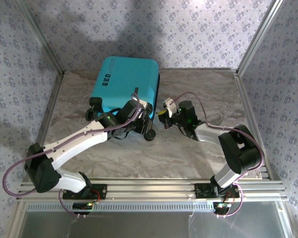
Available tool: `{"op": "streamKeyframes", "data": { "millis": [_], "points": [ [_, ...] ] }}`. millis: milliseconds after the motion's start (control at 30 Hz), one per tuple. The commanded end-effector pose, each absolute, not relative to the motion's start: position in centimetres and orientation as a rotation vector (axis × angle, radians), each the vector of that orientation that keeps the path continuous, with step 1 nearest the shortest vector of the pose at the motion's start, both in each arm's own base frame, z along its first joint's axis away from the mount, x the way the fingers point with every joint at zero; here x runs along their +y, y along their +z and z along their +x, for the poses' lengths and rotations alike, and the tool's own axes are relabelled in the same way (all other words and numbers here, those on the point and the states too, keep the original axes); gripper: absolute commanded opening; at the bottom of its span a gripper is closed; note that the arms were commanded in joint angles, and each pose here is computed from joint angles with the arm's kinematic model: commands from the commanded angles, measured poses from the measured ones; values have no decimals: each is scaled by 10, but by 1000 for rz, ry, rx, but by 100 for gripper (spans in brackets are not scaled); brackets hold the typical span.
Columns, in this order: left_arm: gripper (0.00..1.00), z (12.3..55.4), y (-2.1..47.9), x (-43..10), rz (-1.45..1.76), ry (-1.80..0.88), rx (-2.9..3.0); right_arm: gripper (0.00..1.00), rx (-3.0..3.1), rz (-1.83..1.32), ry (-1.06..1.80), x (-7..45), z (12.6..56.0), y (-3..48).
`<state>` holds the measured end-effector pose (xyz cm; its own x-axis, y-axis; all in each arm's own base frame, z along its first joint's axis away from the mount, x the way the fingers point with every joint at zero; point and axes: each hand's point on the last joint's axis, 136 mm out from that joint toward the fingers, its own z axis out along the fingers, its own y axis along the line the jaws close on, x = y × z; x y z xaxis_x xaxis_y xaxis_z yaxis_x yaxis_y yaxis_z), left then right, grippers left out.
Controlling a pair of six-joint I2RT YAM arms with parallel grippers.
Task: Pack the luggage
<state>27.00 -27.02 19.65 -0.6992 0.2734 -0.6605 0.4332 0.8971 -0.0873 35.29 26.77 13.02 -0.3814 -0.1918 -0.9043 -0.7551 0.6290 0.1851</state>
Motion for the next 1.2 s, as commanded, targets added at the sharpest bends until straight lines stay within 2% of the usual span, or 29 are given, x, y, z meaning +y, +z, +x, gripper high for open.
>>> {"op": "streamKeyframes", "data": {
  "millis": [0,533,633,833,933,1167],
  "points": [
    [71,274,196,-276,478,-299,2395,0,1753,-809,786,282,343,167],
    [68,289,184,-293,488,-246,2426,0,1749,-820,773,279,336,168],
    [58,290,183,-292,487,-231,2426,0,1749,-818,767,278,336,169],
    [30,288,181,-295,511,-223,2428,0,1763,-792,750,274,341,168],
    [22,285,183,-297,529,-223,2424,0,1781,-761,727,269,347,166],
    [13,269,189,-298,574,-213,2396,0,1837,-616,628,248,375,165]
  ]
}}
